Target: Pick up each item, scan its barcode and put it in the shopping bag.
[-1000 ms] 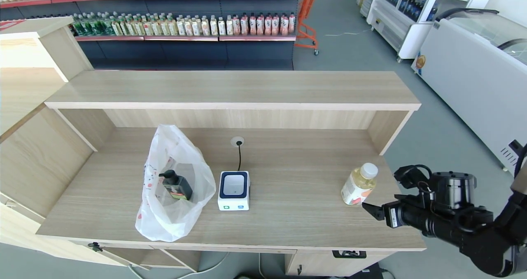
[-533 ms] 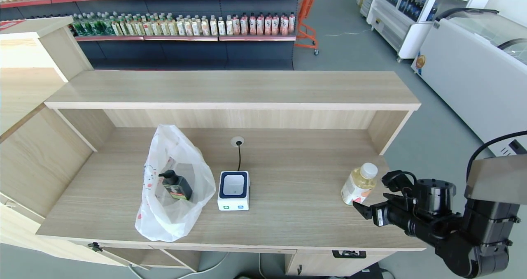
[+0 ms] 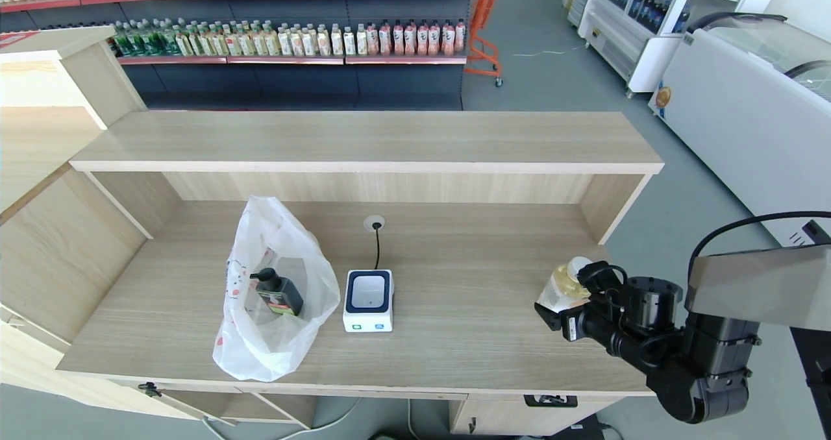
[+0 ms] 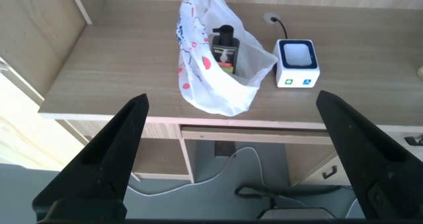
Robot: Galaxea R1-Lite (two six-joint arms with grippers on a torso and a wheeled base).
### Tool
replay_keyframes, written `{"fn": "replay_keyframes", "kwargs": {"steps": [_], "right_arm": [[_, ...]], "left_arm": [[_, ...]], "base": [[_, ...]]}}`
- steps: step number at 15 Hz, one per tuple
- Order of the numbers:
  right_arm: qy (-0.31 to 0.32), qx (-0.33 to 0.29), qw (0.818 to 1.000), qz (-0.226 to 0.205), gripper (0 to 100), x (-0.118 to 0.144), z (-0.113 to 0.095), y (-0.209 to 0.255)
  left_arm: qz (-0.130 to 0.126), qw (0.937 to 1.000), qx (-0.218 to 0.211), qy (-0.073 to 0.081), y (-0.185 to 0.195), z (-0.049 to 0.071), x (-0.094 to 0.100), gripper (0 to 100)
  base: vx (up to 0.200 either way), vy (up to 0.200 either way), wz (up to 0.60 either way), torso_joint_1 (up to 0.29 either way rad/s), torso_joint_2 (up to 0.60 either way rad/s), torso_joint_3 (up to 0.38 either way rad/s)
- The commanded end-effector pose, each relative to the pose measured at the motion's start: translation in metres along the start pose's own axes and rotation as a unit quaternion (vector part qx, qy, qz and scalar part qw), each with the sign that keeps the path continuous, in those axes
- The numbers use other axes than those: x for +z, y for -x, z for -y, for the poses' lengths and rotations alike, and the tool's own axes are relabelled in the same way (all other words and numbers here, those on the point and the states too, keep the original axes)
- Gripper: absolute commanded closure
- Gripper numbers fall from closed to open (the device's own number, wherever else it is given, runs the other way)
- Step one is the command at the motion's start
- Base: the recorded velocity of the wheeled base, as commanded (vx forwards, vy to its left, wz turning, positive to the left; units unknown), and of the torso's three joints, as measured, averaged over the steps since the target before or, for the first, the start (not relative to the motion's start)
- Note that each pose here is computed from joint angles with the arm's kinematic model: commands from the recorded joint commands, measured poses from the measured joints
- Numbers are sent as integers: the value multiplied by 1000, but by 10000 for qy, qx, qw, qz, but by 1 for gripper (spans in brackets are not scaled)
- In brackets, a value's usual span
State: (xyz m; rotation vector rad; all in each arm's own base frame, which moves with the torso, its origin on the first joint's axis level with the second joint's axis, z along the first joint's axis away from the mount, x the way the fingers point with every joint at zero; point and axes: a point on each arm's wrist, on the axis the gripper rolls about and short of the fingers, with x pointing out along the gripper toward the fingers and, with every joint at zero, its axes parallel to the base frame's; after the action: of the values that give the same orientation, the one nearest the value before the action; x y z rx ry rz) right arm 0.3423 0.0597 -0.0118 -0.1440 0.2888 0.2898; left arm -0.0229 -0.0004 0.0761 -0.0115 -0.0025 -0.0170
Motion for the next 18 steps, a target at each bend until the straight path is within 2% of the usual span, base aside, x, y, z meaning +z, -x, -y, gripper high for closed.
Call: {"fn": "replay_keyframes", "kwargs": {"steps": [1, 13, 14, 18], "right_arm": [[22, 31, 10000, 57, 0, -4, -2, -12], [214, 107, 9975, 665, 0, 5, -9, -57], [218, 101, 9972, 703, 100, 6, -9, -58], [246, 118, 9965, 790, 100, 10, -10, -61]], "left_arm": [[3, 10000, 1, -4, 0, 0, 0, 0], [3, 10000, 1, 4, 0, 0, 0, 0], [3, 10000, 1, 4, 0, 0, 0, 0], [3, 10000, 1, 4, 0, 0, 0, 0]], "base": [[0, 0, 0, 0, 0, 0], [0, 0, 0, 0, 0, 0], [0, 0, 0, 0, 0, 0], [0, 0, 0, 0, 0, 0]]}}
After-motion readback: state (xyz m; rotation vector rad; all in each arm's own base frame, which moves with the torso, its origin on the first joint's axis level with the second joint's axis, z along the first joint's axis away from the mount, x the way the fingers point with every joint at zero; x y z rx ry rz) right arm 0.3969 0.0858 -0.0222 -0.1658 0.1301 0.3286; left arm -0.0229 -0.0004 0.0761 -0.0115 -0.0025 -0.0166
